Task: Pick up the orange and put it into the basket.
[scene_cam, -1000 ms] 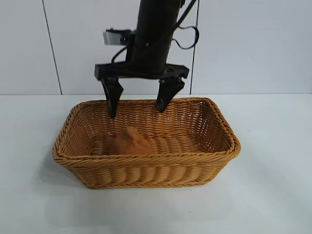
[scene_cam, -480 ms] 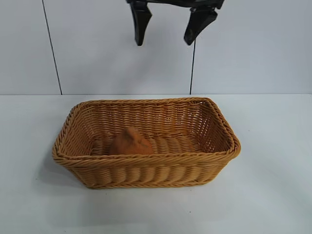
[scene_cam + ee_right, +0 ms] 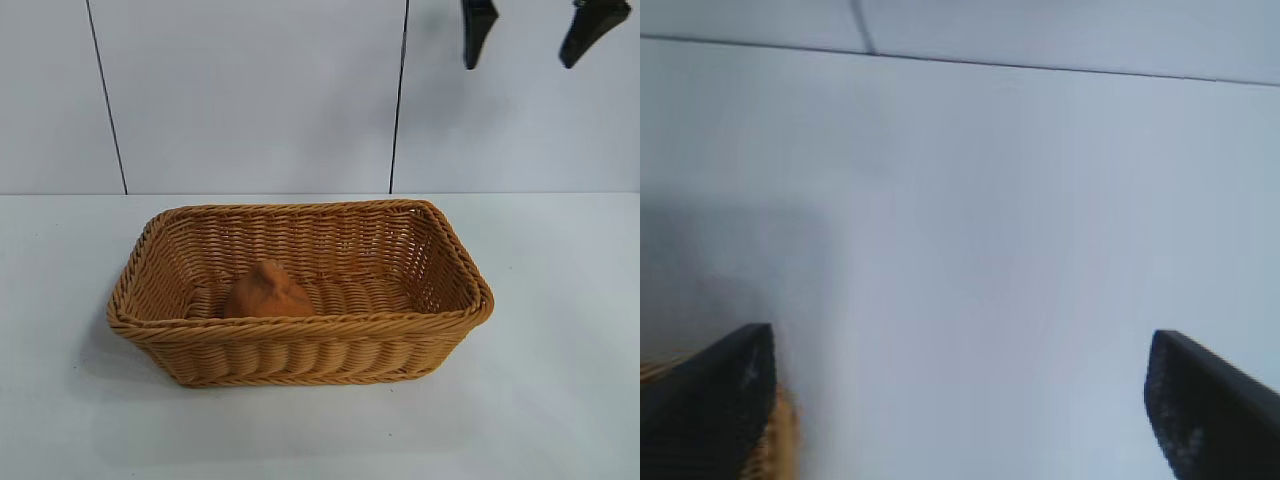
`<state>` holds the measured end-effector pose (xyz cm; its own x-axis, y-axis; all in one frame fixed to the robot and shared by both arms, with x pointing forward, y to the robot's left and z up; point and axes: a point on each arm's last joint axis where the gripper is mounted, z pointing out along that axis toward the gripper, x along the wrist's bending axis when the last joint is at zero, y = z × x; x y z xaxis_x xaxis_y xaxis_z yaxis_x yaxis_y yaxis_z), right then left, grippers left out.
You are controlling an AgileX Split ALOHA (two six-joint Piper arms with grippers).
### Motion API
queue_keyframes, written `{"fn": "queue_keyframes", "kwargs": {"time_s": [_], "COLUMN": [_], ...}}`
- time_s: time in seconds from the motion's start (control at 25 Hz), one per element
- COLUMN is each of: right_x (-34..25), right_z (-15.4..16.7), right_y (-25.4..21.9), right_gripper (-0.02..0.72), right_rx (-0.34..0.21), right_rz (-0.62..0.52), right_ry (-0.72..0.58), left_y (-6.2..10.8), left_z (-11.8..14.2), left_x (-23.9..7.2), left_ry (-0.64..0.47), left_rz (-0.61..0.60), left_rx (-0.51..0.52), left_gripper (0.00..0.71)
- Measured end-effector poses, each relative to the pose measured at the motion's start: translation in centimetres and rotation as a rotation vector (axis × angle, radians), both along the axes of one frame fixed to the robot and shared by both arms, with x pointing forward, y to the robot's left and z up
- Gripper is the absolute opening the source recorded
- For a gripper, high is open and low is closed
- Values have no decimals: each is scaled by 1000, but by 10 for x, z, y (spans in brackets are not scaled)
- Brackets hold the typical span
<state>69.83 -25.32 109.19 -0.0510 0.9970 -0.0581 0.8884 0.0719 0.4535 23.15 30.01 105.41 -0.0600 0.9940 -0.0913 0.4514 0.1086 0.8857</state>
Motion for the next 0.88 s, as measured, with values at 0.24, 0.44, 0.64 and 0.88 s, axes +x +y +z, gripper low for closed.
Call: {"fn": "queue_keyframes", "kwargs": {"time_s": [0.24,0.44,0.64,0.88], "right_x": [-2,-34,-100,-201], "right_z": [-13,-37,-39,-44], "right_y": [-35,-36,-38,-38], "right_gripper": [694,694,694,694], "right_rx": [33,19,11,35], "right_rz": [-78,-74,-60,-51], "right_ry": [52,191,295,386], "left_y": [0,0,0,0], "left_z": [0,0,0,0], "left_x": [0,0,0,0], "left_ry": [0,0,0,0], "left_rz": [0,0,0,0], "left_rx": [0,0,0,0], "left_gripper": [580,580,580,580]}}
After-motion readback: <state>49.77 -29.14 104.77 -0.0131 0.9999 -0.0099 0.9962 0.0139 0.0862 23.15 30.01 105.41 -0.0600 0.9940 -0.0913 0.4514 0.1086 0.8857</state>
